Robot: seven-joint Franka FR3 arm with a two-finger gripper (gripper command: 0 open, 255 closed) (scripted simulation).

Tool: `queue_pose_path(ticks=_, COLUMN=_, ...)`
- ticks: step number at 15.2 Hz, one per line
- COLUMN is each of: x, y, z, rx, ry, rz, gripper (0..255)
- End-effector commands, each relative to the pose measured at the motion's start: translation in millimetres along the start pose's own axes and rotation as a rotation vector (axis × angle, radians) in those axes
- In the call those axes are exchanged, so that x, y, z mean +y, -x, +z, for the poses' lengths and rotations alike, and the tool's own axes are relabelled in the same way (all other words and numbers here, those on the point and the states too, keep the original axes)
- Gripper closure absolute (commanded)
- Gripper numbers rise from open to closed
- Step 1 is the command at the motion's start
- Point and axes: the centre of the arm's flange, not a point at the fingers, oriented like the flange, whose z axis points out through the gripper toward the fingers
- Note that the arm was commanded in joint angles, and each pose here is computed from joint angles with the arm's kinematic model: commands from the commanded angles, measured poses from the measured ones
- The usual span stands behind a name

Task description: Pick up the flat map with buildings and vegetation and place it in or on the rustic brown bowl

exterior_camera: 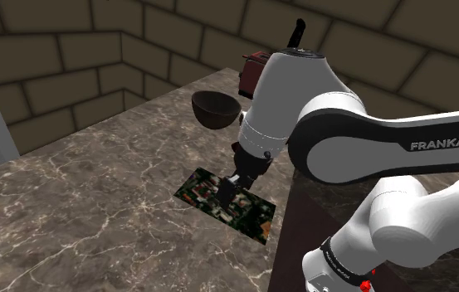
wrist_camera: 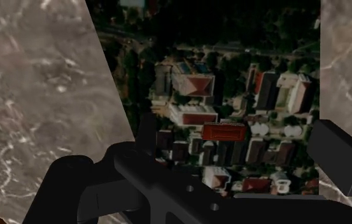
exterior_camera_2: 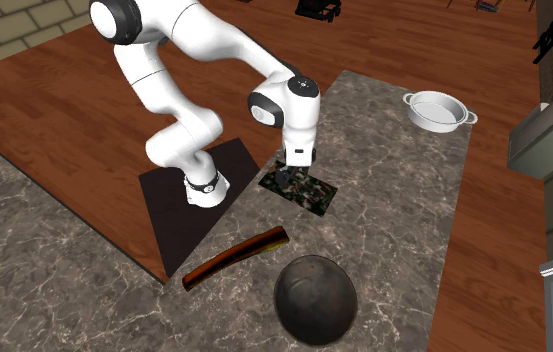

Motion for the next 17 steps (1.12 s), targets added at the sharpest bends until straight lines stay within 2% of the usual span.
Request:
queue_pose_path(ticks=1, x=-0.5, y=-0.2, z=8.0, rx=0.001, ry=0.000, rz=0.000, gripper=0)
queue_pose_path(ticks=8, x=-0.6, y=-0.2, z=8.0, rx=0.001, ry=0.000, rz=0.000, gripper=0)
queue_pose_path(ticks=9, x=-0.6, y=-0.2, z=8.0, rx=0.001, ry=0.000, rz=0.000, gripper=255)
queue_pose_path(ticks=17, x=-0.6, y=-0.2, z=8.0, rx=0.001, ry=0.000, rz=0.000, gripper=255)
